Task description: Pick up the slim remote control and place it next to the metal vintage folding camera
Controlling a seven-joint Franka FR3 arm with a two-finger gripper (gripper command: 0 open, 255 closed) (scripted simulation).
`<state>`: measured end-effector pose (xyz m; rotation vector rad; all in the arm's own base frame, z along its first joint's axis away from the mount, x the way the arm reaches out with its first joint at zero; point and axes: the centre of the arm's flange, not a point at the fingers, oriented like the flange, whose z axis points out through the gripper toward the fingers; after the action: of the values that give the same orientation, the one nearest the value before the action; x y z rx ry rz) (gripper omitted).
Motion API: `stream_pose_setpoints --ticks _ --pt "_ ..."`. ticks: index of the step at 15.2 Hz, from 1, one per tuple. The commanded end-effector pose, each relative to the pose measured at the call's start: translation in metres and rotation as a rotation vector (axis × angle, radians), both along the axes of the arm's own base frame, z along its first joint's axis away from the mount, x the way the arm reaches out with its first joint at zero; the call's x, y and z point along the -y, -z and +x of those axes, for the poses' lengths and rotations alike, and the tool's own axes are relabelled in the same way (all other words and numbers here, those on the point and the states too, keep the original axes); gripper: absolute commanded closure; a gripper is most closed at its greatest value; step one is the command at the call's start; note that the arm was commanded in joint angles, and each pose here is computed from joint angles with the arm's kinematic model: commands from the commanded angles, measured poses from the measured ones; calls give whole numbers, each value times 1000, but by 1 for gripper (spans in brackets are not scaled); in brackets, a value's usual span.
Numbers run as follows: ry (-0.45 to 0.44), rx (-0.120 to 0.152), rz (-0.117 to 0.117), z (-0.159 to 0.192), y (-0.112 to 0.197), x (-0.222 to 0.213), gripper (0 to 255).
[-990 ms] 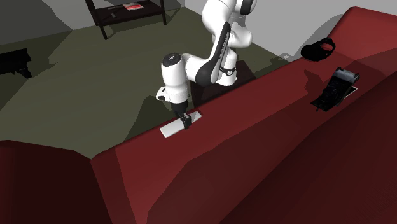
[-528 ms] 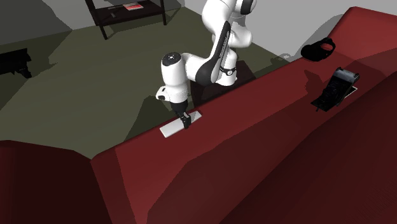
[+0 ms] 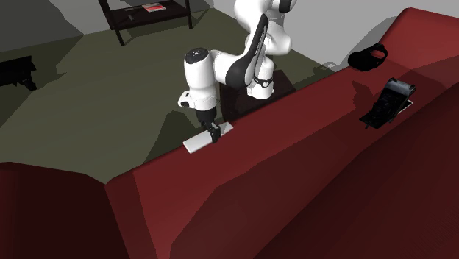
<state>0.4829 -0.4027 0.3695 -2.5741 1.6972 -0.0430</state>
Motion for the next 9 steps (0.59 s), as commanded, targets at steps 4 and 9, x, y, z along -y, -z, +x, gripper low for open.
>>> stream_pose_setpoints --ticks 4,9 --pt "0 0 0 1 -26 0 255" --pt "0 0 0 1 -53 0 255"
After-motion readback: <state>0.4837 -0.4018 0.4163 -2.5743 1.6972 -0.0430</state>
